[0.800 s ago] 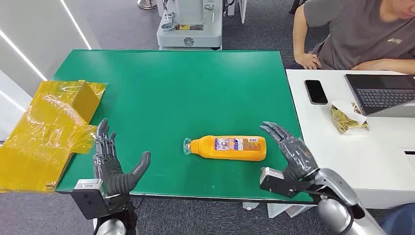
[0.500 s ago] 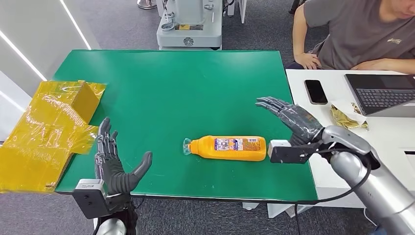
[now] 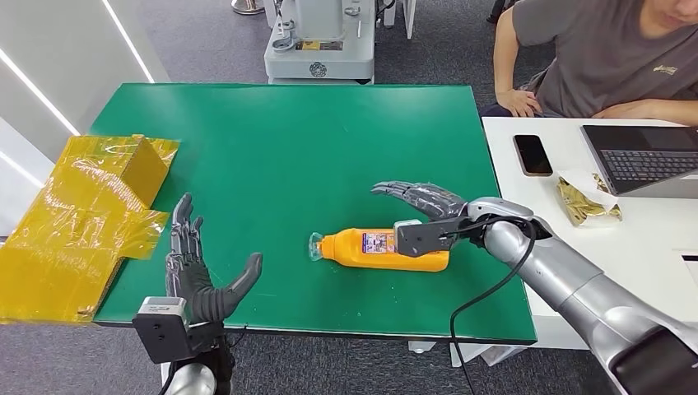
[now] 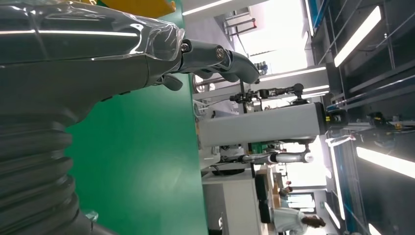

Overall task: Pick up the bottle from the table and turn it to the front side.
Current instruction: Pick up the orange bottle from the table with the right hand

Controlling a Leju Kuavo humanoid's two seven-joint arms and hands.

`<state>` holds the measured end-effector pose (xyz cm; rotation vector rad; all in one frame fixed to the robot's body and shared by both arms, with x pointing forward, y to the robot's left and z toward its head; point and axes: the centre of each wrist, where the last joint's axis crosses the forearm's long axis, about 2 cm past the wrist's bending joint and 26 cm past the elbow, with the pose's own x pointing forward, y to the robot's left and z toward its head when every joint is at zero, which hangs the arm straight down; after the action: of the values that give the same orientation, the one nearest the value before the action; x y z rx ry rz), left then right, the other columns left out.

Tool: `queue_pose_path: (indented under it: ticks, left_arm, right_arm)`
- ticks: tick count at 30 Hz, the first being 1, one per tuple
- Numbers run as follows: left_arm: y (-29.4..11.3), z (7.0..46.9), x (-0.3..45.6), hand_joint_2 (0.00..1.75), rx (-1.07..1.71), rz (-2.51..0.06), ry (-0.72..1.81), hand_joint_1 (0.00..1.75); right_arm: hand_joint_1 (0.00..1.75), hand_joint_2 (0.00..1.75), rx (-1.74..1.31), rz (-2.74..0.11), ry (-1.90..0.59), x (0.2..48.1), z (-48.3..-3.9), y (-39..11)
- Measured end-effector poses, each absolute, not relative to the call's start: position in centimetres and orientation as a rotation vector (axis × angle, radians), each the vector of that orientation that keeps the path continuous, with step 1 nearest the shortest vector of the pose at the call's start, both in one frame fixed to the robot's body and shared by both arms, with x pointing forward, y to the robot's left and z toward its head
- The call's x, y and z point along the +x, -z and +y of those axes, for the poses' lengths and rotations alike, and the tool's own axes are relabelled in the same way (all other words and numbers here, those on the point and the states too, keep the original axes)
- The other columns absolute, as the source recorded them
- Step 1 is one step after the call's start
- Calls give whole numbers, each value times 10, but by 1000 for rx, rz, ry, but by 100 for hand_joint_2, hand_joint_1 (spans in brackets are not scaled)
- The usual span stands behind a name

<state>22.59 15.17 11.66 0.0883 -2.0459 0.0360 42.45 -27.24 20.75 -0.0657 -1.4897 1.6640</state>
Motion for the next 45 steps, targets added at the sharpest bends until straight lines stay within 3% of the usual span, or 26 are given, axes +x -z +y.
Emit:
queue_pose_path:
  ticks: [26,30,45]
  left_arm:
    - [-113,148,230,175,35,-2006,-28,0]
    - [-111,145,229,175,22,-1997,-25,0]
    - [-105,141,227,175,36,-1984,-36,0]
  right_arm:
    - [0,175,-241,-1237,-1540,396,-298,-127]
    - [169,175,-244,-1241,-1525,394,-299,-124]
    - [175,175,-294,-1317,-1488,390,-294,-115]
